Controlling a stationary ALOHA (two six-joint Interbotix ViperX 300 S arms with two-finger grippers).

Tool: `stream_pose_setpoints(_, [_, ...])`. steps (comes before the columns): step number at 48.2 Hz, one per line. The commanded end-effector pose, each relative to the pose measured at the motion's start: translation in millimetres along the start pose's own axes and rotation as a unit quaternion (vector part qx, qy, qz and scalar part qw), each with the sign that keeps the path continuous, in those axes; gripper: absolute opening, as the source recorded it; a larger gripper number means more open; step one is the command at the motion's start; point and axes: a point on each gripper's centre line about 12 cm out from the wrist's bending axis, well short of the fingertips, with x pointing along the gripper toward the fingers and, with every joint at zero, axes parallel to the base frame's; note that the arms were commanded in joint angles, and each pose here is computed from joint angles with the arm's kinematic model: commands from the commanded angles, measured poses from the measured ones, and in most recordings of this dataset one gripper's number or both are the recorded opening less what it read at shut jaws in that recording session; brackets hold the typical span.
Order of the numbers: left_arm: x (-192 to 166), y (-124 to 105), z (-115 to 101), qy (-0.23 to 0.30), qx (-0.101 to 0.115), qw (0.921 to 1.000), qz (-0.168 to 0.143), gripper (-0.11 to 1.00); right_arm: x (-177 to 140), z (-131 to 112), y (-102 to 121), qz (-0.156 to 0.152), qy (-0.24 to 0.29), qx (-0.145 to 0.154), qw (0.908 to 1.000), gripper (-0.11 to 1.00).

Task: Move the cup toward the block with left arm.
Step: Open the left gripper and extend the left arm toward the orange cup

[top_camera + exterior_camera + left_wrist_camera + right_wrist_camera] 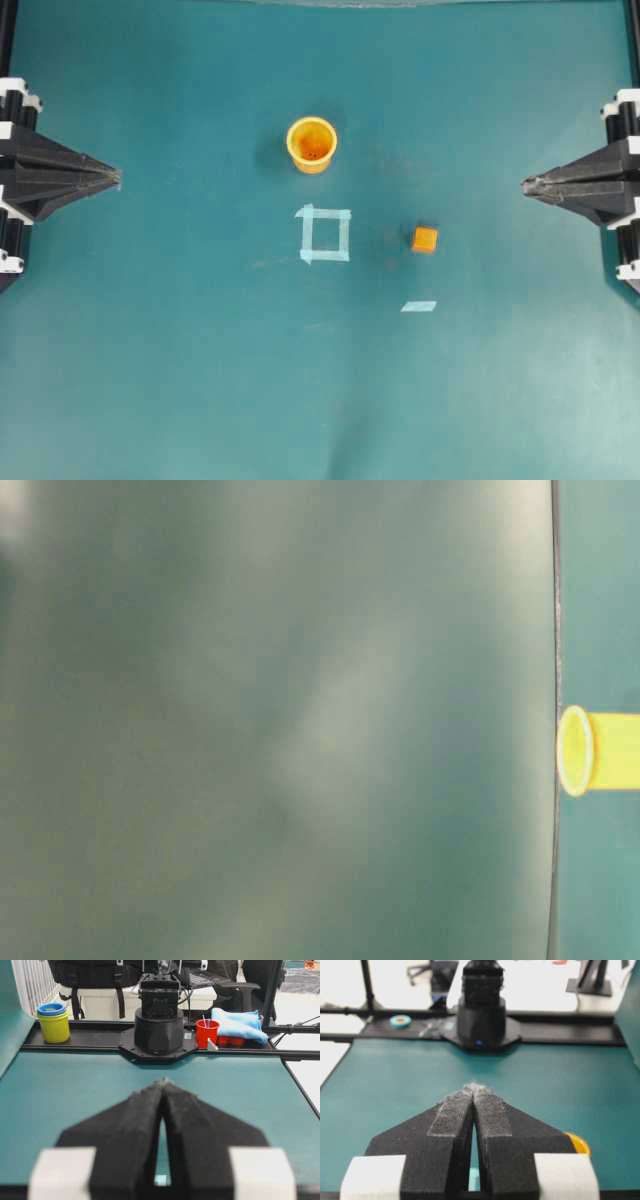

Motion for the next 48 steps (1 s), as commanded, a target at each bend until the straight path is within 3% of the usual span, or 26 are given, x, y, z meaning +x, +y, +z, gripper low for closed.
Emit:
stream_pose_setpoints(1, [0.8, 4.8, 2.1, 0.008, -0.001, 0.9999, 0.012, -0.01, 3.7, 13.6, -0.1, 0.000, -0.017, 0.002, 0.9999, 0.00])
stream_pose_setpoints(13, [2.6, 14.2, -9.0, 0.046, -0.004, 0.9983, 0.035, 0.01, 9.8, 9.9, -0.1, 0.000, 0.018, 0.001, 0.9998, 0.01])
stream_pose_setpoints(19, [5.3, 18.6, -14.7, 0.059, -0.004, 0.9972, 0.045, 0.09, 10.3, 8.6, 0.2, 0.001, 0.022, 0.002, 0.9998, 0.01])
stream_pose_setpoints(37, [19.7, 28.5, -28.6, 0.078, -0.012, 0.9948, 0.065, 0.78, 10.4, 8.7, -0.1, 0.000, 0.024, 0.002, 0.9997, 0.01])
stream_pose_setpoints(42, [23.0, 36.0, -31.1, 0.075, -0.017, 0.9938, 0.081, 0.86, 10.1, 9.2, -0.1, 0.000, 0.022, 0.002, 0.9998, 0.01])
stream_pose_setpoints(48, [28.1, 41.6, -37.4, 0.087, -0.019, 0.9919, 0.091, 0.87, 10.4, 8.7, 0.2, 0.001, 0.024, 0.002, 0.9997, 0.01])
